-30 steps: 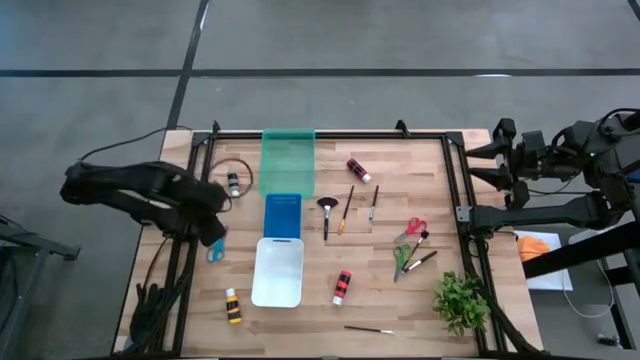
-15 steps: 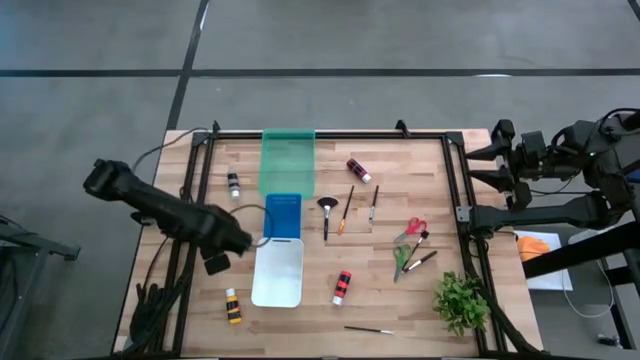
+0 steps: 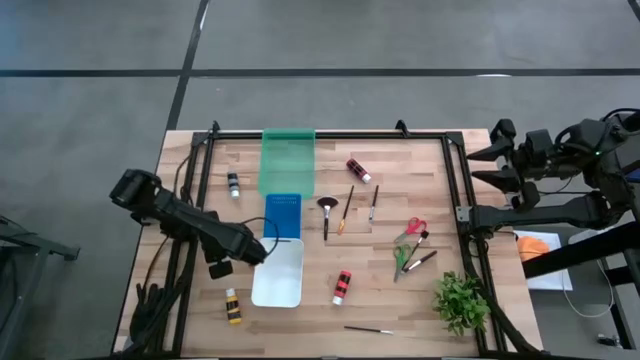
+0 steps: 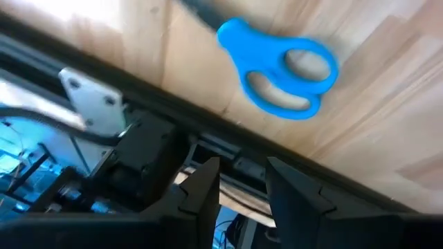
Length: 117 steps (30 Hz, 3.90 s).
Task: Pick & Place Paint Supplies
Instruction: Put the blue scissors into the green bin
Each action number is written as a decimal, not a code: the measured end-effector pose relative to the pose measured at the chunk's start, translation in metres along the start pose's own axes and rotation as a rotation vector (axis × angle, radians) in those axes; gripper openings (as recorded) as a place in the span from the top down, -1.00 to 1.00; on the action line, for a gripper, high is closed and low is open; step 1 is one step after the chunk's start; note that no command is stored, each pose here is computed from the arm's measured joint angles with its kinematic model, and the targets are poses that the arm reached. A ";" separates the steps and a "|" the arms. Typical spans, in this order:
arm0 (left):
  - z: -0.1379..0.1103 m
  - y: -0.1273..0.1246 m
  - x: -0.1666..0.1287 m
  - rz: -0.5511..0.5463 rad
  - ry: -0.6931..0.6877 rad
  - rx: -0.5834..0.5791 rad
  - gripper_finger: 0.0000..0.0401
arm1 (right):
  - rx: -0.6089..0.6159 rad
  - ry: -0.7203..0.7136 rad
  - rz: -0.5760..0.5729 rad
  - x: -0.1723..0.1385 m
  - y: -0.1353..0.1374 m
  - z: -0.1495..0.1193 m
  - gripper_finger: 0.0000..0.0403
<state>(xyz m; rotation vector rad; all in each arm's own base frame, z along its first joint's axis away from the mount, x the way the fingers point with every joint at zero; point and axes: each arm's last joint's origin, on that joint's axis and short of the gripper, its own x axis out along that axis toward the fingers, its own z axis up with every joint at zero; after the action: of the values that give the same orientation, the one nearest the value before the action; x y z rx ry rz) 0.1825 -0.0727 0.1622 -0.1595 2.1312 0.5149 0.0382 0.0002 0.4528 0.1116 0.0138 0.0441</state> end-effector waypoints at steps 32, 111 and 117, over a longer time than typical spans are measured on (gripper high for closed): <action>0.004 0.005 0.050 -0.051 -0.025 0.016 0.39 | 0.027 -0.023 0.053 0.025 0.000 0.021 0.12; -0.041 0.043 -0.036 -0.336 -0.521 -0.107 1.00 | 0.029 -0.027 0.217 0.029 0.005 0.032 0.12; -0.051 0.066 -0.068 -0.336 -0.781 -0.172 1.00 | 0.005 -0.029 0.220 0.029 0.005 0.032 0.12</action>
<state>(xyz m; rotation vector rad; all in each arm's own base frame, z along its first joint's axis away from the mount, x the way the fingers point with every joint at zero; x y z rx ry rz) 0.1635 -0.0397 0.2624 -0.3428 1.2679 0.4598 0.0672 0.0029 0.4846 0.1184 -0.0270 0.2626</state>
